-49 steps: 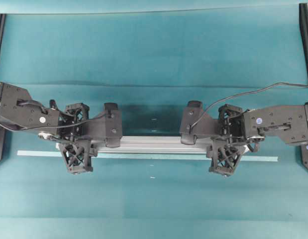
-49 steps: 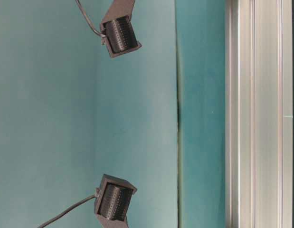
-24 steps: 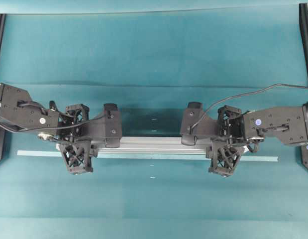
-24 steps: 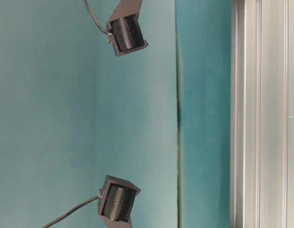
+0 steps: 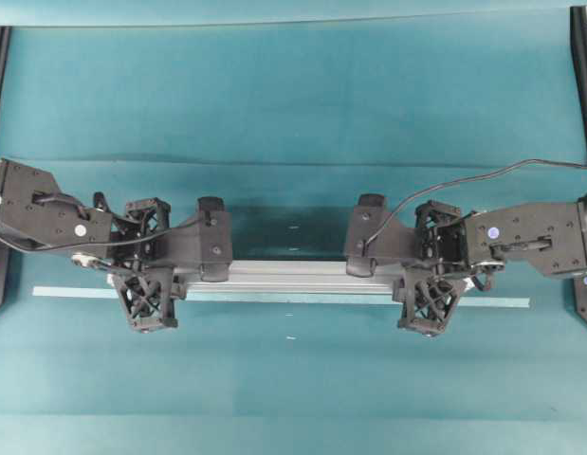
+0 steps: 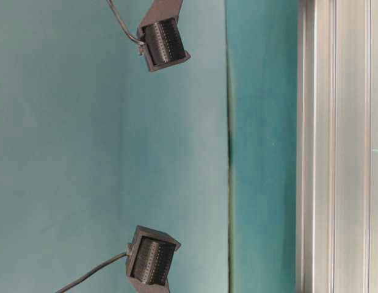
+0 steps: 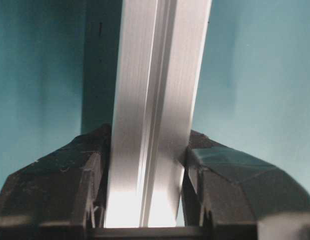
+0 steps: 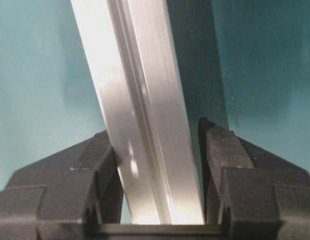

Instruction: Lift the metal rail with both hands and move it towards you.

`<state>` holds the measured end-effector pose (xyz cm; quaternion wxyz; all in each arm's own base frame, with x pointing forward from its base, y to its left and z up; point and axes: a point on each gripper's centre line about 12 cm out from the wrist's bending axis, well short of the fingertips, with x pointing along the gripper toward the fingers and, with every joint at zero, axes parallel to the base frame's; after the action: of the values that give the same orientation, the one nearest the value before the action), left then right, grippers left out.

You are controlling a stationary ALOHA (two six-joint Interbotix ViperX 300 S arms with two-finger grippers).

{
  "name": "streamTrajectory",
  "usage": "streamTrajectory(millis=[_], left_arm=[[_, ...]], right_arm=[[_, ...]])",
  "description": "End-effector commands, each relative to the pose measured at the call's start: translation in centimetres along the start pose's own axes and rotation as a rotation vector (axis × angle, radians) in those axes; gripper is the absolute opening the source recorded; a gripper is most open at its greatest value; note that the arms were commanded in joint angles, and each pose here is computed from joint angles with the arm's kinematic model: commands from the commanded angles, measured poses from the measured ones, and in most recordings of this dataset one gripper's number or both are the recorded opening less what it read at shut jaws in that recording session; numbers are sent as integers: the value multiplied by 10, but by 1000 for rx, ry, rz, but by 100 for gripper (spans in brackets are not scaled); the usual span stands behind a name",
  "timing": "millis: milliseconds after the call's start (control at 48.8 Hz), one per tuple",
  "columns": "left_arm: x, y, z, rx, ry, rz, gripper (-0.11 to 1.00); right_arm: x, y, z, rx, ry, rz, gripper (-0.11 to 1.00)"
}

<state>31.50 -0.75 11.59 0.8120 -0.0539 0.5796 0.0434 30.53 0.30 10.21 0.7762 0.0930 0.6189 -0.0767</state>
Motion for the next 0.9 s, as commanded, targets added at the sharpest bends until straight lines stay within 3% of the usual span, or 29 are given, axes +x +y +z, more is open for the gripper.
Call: streamTrajectory(millis=[0, 799, 880], left_arm=[[3, -1, 1, -56, -36, -13, 29], [4, -2, 1, -50, -57, -18, 29], [5, -2, 0, -50, -59, -18, 29]], right_arm=[[6, -15, -2, 134, 23, -14, 42], [7, -15, -4, 138, 22, -12, 42], [7, -15, -3, 140, 21, -11, 57]])
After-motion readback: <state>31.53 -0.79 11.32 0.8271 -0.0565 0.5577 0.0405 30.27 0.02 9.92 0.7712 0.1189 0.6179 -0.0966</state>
